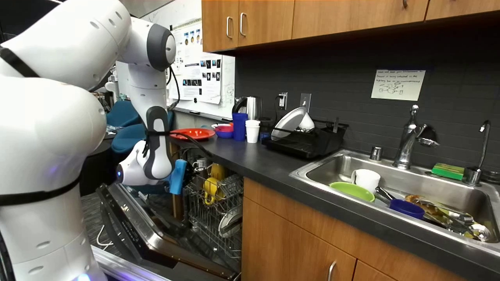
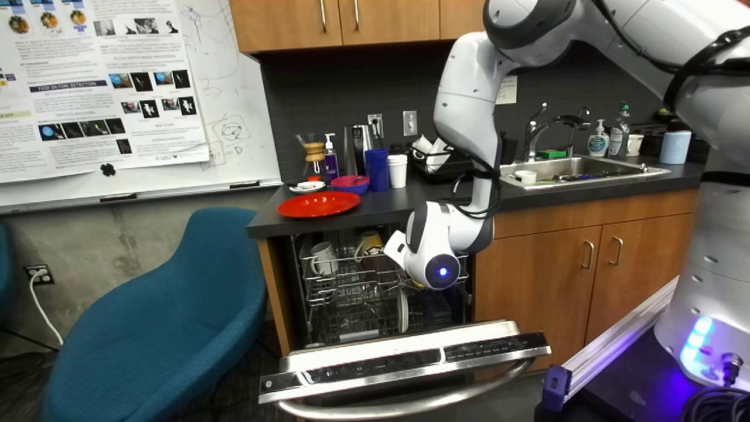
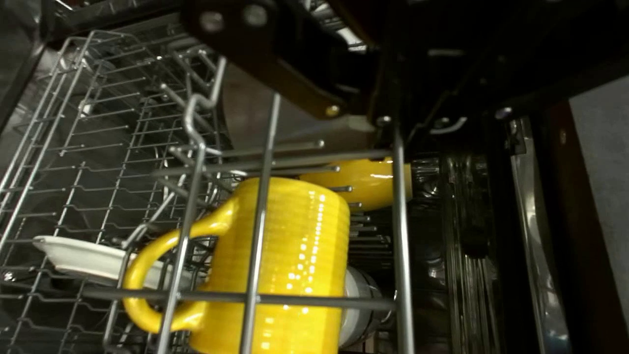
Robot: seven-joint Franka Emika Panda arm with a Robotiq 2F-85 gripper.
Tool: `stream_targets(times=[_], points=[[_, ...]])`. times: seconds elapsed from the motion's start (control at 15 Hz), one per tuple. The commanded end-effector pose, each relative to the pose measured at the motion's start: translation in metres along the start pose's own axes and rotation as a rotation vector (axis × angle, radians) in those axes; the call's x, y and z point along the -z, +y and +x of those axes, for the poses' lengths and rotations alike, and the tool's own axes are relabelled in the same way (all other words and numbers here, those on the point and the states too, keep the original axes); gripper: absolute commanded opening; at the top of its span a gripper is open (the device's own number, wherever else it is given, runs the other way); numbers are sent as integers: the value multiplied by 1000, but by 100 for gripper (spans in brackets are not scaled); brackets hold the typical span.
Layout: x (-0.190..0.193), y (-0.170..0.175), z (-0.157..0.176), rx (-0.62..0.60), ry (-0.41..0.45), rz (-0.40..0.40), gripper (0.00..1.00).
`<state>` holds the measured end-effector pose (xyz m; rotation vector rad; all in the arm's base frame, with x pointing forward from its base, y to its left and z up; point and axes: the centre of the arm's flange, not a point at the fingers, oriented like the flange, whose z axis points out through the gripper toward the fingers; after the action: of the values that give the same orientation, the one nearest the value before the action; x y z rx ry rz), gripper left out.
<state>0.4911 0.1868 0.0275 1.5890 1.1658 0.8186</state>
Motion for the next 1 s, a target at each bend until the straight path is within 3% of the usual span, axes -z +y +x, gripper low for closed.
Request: stream_targets(times=[0.0,0.93], points=[[23,24,-43,83,-72,62,2],[53,33,-63,211,-76,204,2]])
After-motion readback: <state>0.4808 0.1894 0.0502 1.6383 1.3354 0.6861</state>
